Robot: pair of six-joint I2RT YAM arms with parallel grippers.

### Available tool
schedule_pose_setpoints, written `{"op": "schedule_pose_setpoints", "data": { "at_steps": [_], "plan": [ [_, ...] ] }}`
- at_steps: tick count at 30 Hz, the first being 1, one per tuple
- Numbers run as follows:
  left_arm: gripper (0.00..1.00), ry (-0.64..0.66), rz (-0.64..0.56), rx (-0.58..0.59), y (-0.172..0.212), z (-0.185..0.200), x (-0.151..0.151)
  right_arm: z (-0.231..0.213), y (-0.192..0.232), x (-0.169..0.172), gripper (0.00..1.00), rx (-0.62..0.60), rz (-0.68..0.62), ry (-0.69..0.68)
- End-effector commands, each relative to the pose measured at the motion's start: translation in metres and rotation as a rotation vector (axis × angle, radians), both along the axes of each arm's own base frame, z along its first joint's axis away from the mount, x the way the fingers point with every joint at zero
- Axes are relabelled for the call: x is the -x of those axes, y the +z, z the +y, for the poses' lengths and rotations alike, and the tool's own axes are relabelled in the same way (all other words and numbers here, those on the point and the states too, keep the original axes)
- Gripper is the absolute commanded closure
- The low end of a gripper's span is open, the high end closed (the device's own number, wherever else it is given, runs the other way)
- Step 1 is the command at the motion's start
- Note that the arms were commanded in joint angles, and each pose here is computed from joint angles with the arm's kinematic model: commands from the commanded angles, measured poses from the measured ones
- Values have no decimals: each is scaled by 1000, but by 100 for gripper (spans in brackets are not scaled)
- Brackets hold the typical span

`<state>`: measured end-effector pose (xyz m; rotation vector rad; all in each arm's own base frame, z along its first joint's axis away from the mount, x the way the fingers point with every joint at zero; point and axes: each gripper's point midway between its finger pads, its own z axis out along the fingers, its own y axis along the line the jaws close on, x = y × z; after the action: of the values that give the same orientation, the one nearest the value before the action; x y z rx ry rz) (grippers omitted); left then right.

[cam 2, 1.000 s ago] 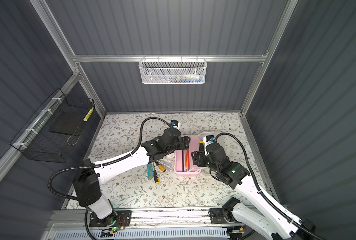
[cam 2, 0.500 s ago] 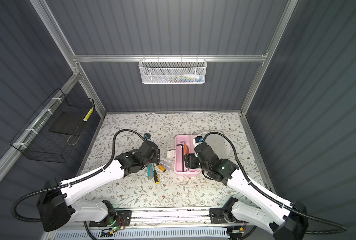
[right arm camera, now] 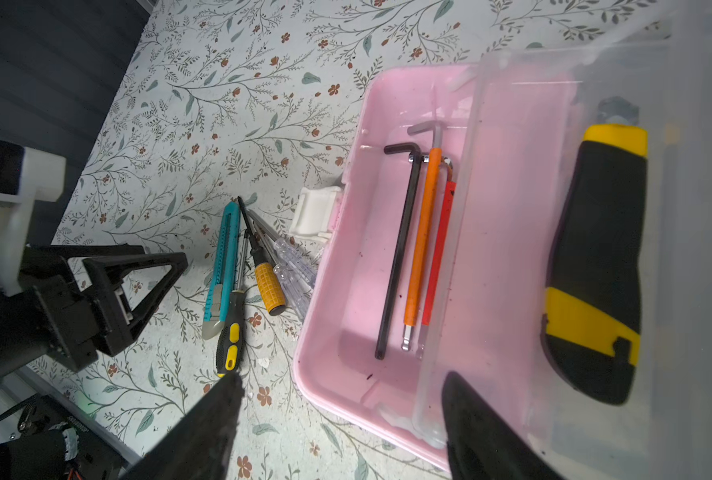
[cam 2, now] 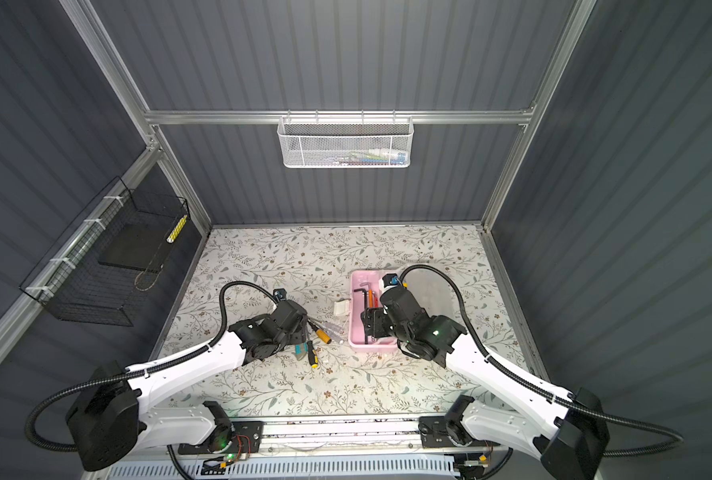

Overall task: Pack the tool kit
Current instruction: 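Release the utility knife and move the left gripper to the teal box cutter, then grasp the teal box cutter with the left gripper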

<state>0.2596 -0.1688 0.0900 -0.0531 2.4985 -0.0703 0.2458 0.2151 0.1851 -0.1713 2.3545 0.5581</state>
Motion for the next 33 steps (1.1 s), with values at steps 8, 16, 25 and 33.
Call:
{"op": "schedule_pose_setpoints", "data": {
  "at_steps": [8,16,25,33],
  "plan": [
    [38,8,73,-2,-38,-9,-6,-8,-1,4,24,-13,-12,-35],
    [44,22,103,-12,-54,-3,-9,-9,-4,3,24,-7,-11,-41],
    [50,14,131,-22,-69,-4,-10,-8,-6,1,24,-1,-8,-44],
    [55,8,151,-27,-78,-8,-11,-7,-12,3,24,-4,9,-41]
  ]
}}
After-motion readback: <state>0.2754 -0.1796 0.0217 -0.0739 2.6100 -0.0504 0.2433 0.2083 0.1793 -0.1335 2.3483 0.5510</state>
